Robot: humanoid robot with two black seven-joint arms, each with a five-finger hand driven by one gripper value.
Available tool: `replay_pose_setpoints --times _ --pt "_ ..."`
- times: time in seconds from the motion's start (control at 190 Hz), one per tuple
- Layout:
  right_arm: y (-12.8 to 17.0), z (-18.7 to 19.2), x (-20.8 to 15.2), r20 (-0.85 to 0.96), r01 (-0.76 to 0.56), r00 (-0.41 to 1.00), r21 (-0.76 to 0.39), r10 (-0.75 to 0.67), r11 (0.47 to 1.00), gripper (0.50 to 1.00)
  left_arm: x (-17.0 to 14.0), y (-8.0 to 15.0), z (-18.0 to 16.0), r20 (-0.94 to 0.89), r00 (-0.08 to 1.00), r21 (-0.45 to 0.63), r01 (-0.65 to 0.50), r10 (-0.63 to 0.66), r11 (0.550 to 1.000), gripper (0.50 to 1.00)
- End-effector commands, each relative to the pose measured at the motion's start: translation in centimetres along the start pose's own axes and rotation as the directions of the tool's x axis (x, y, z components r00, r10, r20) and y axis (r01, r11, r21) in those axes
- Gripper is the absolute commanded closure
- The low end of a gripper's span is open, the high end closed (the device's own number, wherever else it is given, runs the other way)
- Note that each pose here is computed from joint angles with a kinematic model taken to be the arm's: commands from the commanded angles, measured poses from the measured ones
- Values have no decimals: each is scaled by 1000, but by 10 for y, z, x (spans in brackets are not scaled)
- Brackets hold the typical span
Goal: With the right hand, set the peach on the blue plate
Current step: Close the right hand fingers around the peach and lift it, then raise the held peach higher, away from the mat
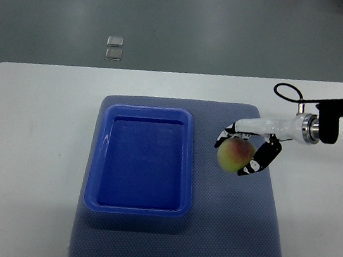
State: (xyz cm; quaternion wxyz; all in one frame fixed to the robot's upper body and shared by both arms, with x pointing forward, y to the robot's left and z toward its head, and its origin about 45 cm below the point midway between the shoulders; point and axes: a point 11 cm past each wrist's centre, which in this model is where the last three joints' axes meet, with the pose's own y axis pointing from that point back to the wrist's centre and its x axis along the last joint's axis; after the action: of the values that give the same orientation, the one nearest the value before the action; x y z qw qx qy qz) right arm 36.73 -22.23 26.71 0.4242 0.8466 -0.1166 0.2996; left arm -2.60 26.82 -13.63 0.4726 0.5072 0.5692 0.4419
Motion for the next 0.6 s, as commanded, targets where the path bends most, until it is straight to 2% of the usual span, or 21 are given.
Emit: replay_pose_setpoints --times 0.0,0.053,0.058,0.158,0.247,0.426,0.595 --pt "35 -20 54 -80 -58 995 -4 57 998 1000 0 0 0 0 1000 1 0 0 1000 500" --pt "39 -23 59 -88 -62 994 -4 62 998 1000 0 0 0 0 1000 -1 0 0 1000 500" --pt "60 -30 79 -105 -71 992 -14 69 997 1000 0 0 0 0 1000 -1 0 0 1000 500" --pt "97 -44 103 -125 -59 991 -30 55 998 1000 0 0 0 0 1000 -1 0 0 1000 500" --pt "109 -51 115 -141 -89 986 -28 85 996 1000 -1 0 0 0 1000 -1 2 -2 1000 500" --pt "101 -62 117 -162 -77 984 -15 74 997 1000 -1 0 0 3 1000 1 3 -3 1000 500" --pt "56 -98 131 -201 -55 977 48 64 997 1000 -1 0 0 4 1000 1 4 -4 1000 500"
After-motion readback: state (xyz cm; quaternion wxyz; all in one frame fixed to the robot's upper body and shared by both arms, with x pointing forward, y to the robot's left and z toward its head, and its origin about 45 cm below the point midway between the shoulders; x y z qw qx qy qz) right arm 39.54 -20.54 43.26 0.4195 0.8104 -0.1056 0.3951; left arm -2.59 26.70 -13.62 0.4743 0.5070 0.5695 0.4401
